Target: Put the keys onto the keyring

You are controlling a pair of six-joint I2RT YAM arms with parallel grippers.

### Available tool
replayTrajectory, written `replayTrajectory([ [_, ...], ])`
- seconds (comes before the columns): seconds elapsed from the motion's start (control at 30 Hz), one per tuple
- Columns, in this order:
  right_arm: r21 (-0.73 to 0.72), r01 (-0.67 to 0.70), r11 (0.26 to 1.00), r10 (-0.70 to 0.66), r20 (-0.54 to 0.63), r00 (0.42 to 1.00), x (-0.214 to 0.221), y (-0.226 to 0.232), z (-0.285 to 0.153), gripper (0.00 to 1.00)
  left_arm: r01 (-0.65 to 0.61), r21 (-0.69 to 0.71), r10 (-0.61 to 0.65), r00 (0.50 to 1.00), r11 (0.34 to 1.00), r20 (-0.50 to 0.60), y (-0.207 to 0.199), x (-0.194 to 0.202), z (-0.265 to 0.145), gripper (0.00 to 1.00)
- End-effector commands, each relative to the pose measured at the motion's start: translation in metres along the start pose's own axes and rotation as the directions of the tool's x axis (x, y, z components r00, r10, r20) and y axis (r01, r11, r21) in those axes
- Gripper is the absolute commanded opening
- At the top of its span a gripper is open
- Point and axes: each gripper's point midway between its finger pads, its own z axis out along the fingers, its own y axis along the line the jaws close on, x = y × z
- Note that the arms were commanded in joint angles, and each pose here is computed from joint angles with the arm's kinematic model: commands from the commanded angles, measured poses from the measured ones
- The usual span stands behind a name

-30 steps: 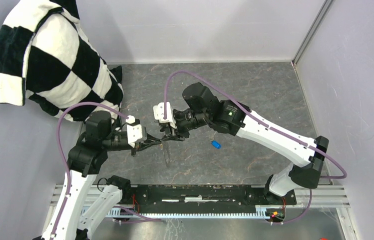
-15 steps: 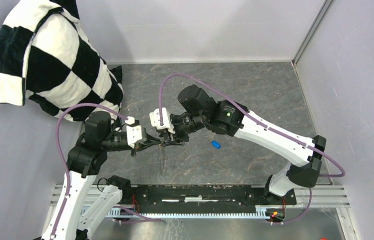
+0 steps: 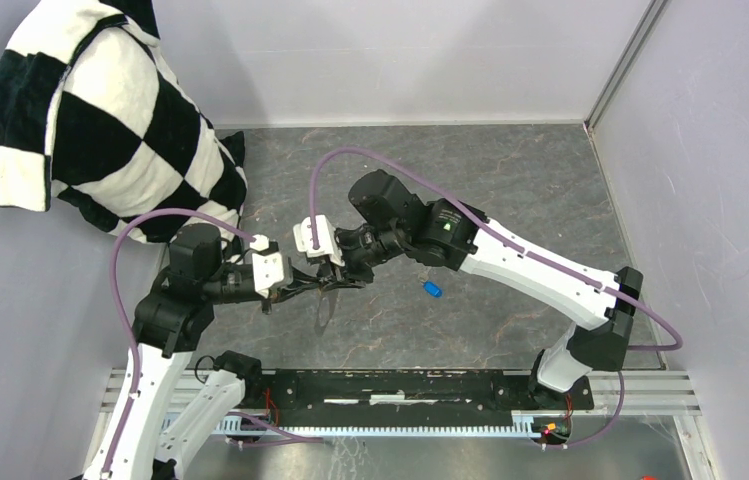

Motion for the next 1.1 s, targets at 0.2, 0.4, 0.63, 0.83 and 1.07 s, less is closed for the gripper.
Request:
replayTrajectory([
  [0.2, 0.016, 0.01, 1.0, -0.011, 0.049, 0.999, -0.02, -0.007, 0.0, 0.07, -0.108, -0.015, 0.108, 0.994, 0.994, 0.033, 0.003, -0.017, -0.005, 0.02],
  [0.4, 0.037, 0.023, 0.999, -0.026, 0.084, 0.996, -0.029, -0.008, -0.005, 0.3, -0.114, -0.014, 0.115, 0.993, 0.993, 0.035, 0.001, -0.016, -0.005, 0.02],
  [0.63, 0.036, 0.025, 0.999, -0.028, 0.09, 0.996, -0.031, -0.006, -0.008, 0.24, -0.115, -0.016, 0.115, 0.993, 0.993, 0.033, 0.001, -0.016, -0.005, 0.02],
  [0.83, 0.038, 0.027, 0.999, -0.03, 0.088, 0.996, -0.032, -0.004, -0.014, 0.15, -0.116, -0.018, 0.116, 0.993, 0.993, 0.033, 0.001, -0.015, -0.006, 0.02],
  [1.07, 0.044, 0.028, 0.999, -0.032, 0.089, 0.996, -0.034, -0.004, -0.019, 0.03, -0.114, -0.014, 0.114, 0.993, 0.993, 0.034, 0.0, -0.015, -0.005, 0.02],
])
